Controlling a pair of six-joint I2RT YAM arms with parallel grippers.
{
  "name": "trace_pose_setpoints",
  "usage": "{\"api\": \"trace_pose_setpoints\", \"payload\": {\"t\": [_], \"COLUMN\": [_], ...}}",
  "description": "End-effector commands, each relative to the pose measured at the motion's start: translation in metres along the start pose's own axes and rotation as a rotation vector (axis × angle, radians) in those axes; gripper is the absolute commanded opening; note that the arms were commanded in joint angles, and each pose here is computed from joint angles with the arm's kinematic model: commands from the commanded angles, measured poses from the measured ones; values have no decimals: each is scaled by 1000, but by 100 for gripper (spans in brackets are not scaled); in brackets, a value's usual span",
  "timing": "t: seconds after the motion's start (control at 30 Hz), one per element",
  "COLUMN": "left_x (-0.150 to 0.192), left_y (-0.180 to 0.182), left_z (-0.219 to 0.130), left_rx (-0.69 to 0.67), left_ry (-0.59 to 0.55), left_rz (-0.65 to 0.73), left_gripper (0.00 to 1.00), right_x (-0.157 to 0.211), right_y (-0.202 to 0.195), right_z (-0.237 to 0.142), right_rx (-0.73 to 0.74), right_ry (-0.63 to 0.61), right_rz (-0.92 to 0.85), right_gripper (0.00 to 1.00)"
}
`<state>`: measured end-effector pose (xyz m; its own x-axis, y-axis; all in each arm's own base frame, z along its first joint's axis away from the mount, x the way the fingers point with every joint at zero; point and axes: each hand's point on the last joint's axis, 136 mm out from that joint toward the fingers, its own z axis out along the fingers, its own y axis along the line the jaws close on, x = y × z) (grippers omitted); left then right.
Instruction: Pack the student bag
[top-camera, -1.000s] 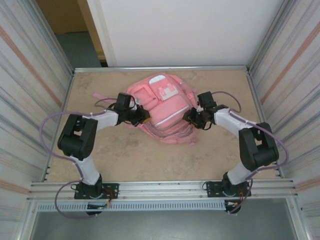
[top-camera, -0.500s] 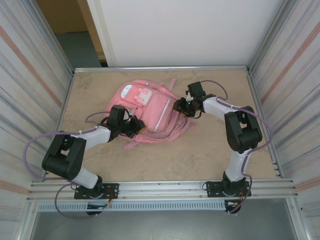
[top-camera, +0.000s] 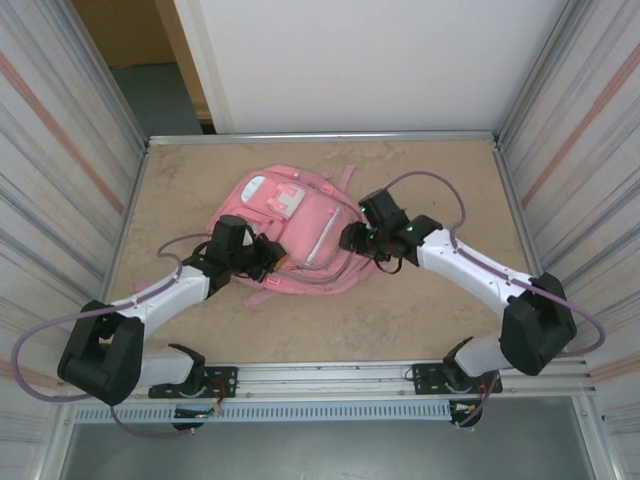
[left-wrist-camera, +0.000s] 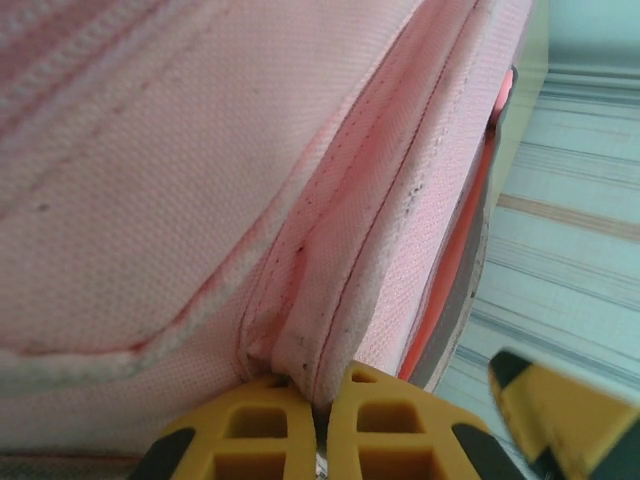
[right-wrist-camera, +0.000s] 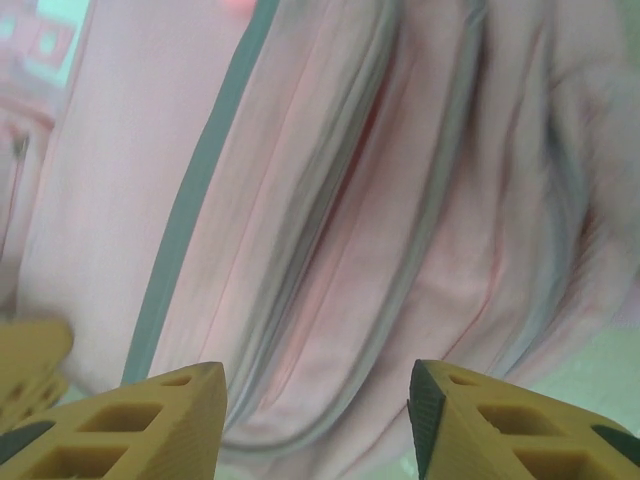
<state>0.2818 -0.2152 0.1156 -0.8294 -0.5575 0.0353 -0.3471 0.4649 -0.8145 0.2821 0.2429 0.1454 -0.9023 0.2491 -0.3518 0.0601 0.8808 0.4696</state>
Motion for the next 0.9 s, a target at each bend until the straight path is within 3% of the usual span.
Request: {"api": "trace_pose_setpoints", "payload": {"t": [0.0, 0.17, 0.3, 0.47, 0.6, 0.73, 0.87], "left_x": [6, 8, 13, 16, 16, 19, 22], "left_y": [-31, -41, -43, -33, -30, -36, -43], "left_z": [-8, -6, -7, -7, 0, 10, 17], "left_rx": [118, 153, 145, 116, 115, 144, 153], "left_ry": [38, 73, 100, 113, 127, 179, 230], "left_rz": [-39, -60, -63, -96, -102, -108, -75], "left_gripper": [0, 0, 0, 0, 0, 0, 0], "right_x": [23, 60, 78, 77, 76, 82, 74], "right_y": [6, 35, 54, 62, 66, 79, 83], "right_z": [-2, -4, 18, 35, 40, 43, 37], "right_rx": [66, 157, 177, 182, 202, 162, 151], "right_ry": [-26, -211, -173, -231, -259, -209, -292], "right_rz": [58, 90, 82, 104, 98, 139, 135], "right_gripper": [48, 36, 39, 45, 46, 46, 46]}}
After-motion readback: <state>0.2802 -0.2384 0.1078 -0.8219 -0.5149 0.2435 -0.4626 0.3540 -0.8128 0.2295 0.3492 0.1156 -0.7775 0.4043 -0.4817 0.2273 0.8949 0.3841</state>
